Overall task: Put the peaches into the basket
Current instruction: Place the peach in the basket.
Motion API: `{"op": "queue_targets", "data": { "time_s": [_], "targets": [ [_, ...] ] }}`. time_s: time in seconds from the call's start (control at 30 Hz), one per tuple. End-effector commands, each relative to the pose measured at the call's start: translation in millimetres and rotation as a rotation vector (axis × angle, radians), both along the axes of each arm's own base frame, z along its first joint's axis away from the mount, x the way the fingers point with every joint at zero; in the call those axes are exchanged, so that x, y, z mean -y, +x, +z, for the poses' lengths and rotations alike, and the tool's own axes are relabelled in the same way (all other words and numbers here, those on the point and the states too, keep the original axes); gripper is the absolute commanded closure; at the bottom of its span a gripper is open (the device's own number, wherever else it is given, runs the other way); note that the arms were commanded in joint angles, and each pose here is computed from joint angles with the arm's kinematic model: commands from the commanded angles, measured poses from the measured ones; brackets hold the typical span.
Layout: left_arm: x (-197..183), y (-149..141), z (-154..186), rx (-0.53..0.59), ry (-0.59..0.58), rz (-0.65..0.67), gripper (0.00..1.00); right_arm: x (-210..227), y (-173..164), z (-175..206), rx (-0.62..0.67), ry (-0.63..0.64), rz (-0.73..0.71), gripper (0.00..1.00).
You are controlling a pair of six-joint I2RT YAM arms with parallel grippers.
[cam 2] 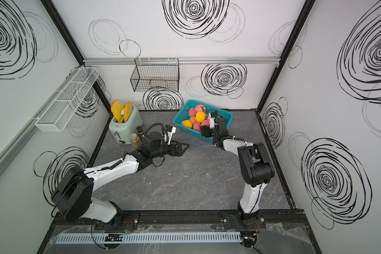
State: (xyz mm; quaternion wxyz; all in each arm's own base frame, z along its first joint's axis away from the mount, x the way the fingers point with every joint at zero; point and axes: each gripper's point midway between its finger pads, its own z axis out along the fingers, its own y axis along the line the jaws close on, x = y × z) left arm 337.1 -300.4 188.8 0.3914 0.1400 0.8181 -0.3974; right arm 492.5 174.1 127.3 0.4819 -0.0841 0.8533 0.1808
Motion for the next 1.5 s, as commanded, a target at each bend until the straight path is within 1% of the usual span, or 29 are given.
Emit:
{"op": "queue_targets", "data": {
  "time_s": [0.0, 0.37, 0.67, 0.87, 0.97, 1.03, 1.07, 1.23, 1.3, 1.37, 1.47],
  "targets": [
    [-1, 6, 19, 0.047, -0.039, 0.015, 0.02, -5, 0, 13, 0.026, 0.005, 0.016, 0.18],
    [-2, 8, 15, 0.045, -0.039, 0.023, 0.02, -5, -3, 19, 0.036, 0.017, 0.02, 0.11],
    [-6, 9, 15, 0.048, -0.036, 0.033, 0.02, -4, -8, 26, 0.046, 0.022, 0.021, 0.11],
    [-9, 6, 15, 0.048, -0.023, 0.037, 0.02, -3, -19, 38, 0.063, 0.03, 0.022, 0.09],
    [-14, 3, 15, 0.047, -0.01, 0.045, 0.02, 0, -28, 43, 0.066, 0.031, 0.021, 0.06],
    [-19, 1, 15, 0.051, 0.0, 0.053, 0.02, 3, -35, 44, 0.066, 0.021, 0.014, 0.01],
    [-22, -1, 15, 0.051, 0.003, 0.057, 0.02, 7, -38, 44, 0.067, 0.012, 0.005, 0.01],
    [-55, -2, 13, 0.034, 0.042, 0.156, 0.02, 24, -55, 44, 0.078, -0.028, -0.04, 0.01],
    [-79, -1, 8, -0.012, 0.062, 0.23, 0.02, 35, -64, 46, 0.089, -0.05, -0.077, 0.01],
    [-106, -3, 3, -0.052, 0.075, 0.295, 0.02, 43, -76, 53, 0.126, -0.067, -0.091, 0.01],
    [-146, -12, 2, -0.051, 0.056, 0.386, 0.02, 62, -94, 59, 0.181, -0.07, -0.152, 0.01]
  ]
}}
